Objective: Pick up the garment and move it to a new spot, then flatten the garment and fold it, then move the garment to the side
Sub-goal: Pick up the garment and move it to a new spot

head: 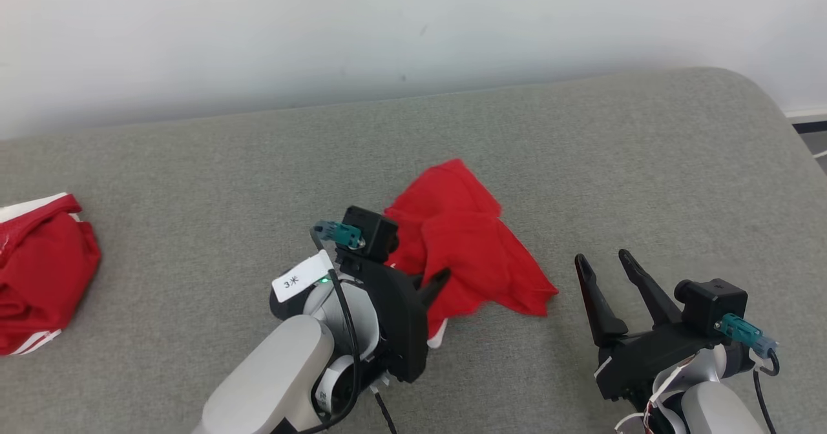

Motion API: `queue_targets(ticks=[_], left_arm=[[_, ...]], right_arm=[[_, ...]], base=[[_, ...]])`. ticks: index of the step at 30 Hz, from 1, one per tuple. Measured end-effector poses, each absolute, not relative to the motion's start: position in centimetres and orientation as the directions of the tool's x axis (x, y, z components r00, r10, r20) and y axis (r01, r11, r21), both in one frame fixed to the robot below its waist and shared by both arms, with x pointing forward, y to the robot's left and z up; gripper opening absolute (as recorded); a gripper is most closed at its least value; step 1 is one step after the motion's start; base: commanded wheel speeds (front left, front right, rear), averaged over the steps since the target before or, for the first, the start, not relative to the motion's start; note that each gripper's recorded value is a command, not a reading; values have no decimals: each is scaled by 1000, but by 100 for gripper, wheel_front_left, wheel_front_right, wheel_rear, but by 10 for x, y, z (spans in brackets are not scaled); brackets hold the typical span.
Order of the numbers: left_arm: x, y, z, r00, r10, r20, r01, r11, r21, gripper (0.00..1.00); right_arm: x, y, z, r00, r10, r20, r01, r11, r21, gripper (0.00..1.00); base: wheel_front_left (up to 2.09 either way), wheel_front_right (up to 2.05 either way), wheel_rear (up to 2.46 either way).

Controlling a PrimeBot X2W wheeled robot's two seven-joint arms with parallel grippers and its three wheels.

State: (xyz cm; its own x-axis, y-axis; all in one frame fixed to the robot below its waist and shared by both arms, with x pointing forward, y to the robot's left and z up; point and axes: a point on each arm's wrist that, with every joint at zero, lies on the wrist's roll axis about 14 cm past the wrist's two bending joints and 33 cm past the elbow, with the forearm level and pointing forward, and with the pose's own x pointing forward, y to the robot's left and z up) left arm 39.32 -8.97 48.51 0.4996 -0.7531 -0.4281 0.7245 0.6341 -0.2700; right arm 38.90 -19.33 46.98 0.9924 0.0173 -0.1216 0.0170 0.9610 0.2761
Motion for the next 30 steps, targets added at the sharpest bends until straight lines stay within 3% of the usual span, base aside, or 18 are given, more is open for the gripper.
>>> queue_targets(ticks=[5, 6, 7, 17, 30], left_arm=[[383, -88, 484, 465, -759, -456, 725, 622, -295, 0], [380, -88, 483, 455, -763, -459, 727, 616, -304, 17], [376, -88, 482, 445, -765, -465, 730, 611, -307, 100], [355, -84, 488, 410, -775, -480, 732, 594, -334, 100], [415, -35, 510, 605, -638, -477, 668, 732, -132, 100]], right_arm=[[394, -187, 469, 992, 35, -123, 0, 960, 279, 100], [394, -187, 469, 992, 36, -121, -1, 960, 279, 100], [394, -186, 469, 992, 37, -120, -2, 960, 280, 100], [396, -185, 469, 992, 38, -117, -3, 959, 284, 100], [393, -185, 470, 993, 37, -114, -2, 956, 294, 100]], base=[[0, 0, 0], [0, 0, 0], [0, 0, 0], [0, 0, 0], [0, 0, 0]])
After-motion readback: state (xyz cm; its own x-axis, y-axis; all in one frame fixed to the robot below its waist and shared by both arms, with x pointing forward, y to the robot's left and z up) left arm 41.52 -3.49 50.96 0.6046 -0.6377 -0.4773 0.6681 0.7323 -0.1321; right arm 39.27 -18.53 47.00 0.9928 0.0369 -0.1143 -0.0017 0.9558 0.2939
